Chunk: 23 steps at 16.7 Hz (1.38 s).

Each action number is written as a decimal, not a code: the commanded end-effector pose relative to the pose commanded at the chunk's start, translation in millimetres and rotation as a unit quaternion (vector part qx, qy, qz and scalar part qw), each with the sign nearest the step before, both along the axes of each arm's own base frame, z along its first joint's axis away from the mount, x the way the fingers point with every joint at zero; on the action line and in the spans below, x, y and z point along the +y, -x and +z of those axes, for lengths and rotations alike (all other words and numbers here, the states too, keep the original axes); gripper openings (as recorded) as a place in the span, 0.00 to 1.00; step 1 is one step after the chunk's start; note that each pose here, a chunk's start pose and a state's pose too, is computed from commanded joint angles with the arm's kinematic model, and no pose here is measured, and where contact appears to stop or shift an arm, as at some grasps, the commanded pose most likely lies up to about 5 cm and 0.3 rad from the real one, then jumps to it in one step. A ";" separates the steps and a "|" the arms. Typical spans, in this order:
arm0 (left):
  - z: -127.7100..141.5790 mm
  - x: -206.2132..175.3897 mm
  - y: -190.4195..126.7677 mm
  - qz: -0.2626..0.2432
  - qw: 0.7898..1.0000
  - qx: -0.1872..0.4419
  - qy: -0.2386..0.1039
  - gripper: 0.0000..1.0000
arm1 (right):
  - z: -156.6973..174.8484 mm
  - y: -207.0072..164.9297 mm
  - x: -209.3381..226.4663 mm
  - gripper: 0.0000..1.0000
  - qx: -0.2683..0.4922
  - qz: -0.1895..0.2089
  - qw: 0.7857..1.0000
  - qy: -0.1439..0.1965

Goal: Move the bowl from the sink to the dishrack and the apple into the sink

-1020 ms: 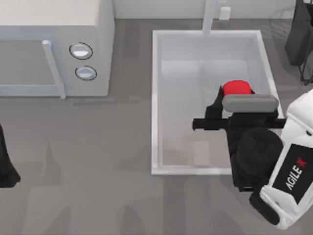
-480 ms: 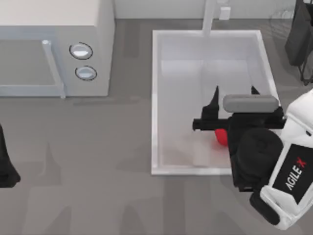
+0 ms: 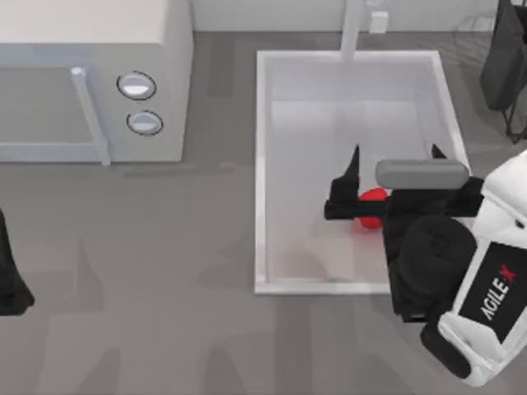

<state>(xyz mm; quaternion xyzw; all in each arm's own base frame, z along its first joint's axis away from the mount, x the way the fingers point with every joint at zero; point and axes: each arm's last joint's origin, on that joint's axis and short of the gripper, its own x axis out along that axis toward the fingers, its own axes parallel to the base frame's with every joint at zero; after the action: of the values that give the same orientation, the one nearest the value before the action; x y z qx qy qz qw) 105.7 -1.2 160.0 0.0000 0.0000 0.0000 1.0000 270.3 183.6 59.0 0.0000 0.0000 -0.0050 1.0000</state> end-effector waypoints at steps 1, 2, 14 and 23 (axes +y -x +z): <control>0.0 0.0 0.0 0.000 1.000 0.000 0.000 1.00 | 0.2 -0.2 0.1 1.00 0.000 0.000 1.000 0.000; 0.0 0.0 0.0 0.000 1.000 0.000 0.000 1.00 | 0.2 -0.2 0.1 1.00 0.000 0.000 1.000 0.000; 0.0 0.0 0.0 0.000 1.000 0.000 0.000 1.00 | 124.2 18.7 -105.5 1.00 -0.003 -0.081 0.996 -0.037; 0.0 0.0 0.0 0.000 1.000 0.000 0.000 1.00 | 135.1 137.9 -179.2 1.00 -0.009 -0.055 0.998 -0.025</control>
<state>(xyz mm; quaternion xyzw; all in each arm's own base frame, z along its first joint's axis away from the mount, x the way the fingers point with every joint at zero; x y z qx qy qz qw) 105.7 -1.2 160.0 0.0000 0.0000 0.0000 1.0000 132.4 4.4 194.1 0.0249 -0.0091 -0.0600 0.9978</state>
